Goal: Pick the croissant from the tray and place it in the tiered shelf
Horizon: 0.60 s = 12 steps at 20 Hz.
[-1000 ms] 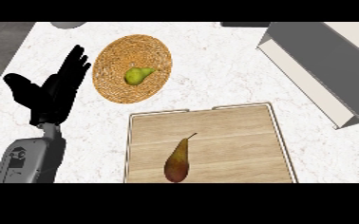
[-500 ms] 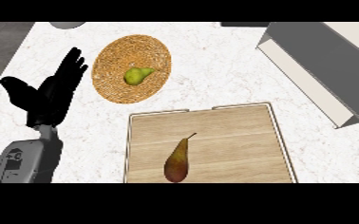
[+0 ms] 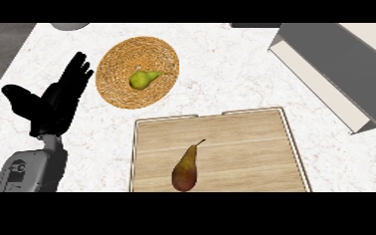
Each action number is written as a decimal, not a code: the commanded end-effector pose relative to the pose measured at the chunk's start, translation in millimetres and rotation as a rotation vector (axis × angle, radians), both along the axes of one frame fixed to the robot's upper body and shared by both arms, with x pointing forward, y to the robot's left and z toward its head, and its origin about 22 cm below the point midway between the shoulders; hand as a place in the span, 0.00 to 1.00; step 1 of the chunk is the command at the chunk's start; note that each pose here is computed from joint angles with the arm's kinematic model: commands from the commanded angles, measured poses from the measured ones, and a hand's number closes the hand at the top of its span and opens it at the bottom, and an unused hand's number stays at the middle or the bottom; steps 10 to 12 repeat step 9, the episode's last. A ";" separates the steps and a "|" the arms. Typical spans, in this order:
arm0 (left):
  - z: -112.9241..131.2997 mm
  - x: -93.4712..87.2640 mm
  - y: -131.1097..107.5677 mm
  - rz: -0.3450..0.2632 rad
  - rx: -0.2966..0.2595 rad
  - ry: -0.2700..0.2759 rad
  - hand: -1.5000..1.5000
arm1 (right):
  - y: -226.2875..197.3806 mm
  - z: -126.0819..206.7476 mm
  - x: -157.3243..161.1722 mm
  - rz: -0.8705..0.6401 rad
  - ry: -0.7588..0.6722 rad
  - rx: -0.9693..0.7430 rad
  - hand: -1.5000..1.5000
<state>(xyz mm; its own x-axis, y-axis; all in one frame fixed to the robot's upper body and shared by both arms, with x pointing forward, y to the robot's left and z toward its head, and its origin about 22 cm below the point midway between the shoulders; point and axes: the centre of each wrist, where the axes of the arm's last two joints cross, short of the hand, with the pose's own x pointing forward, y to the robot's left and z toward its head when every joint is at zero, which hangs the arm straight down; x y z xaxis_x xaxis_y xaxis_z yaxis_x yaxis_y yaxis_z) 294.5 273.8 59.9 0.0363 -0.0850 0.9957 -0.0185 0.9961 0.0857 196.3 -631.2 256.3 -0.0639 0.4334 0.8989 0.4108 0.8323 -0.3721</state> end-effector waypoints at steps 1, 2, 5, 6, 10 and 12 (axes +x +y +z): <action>15.3 12.7 2.1 -0.004 -0.006 -0.008 0.50 | -15.2 2.2 -32.2 0.093 -0.035 0.011 0.00; 20.0 1.8 11.2 0.001 -0.003 0.006 0.50 | -19.4 -2.6 -44.0 0.109 -0.022 -0.010 0.00; 12.1 0.3 0.3 -0.009 0.004 0.005 0.50 | -21.2 4.8 -51.7 0.134 -0.061 -0.064 0.00; -3.7 -0.4 13.9 0.015 0.013 0.006 0.50 | -22.3 1.0 -56.9 0.156 -0.065 -0.093 0.00; 6.0 0.3 7.8 0.016 -0.022 0.011 0.50 | -23.5 7.9 -63.8 0.179 -0.064 -0.127 0.00; 6.0 0.3 7.8 0.016 -0.022 0.011 0.50 | -23.5 7.9 -63.8 0.179 -0.064 -0.127 0.00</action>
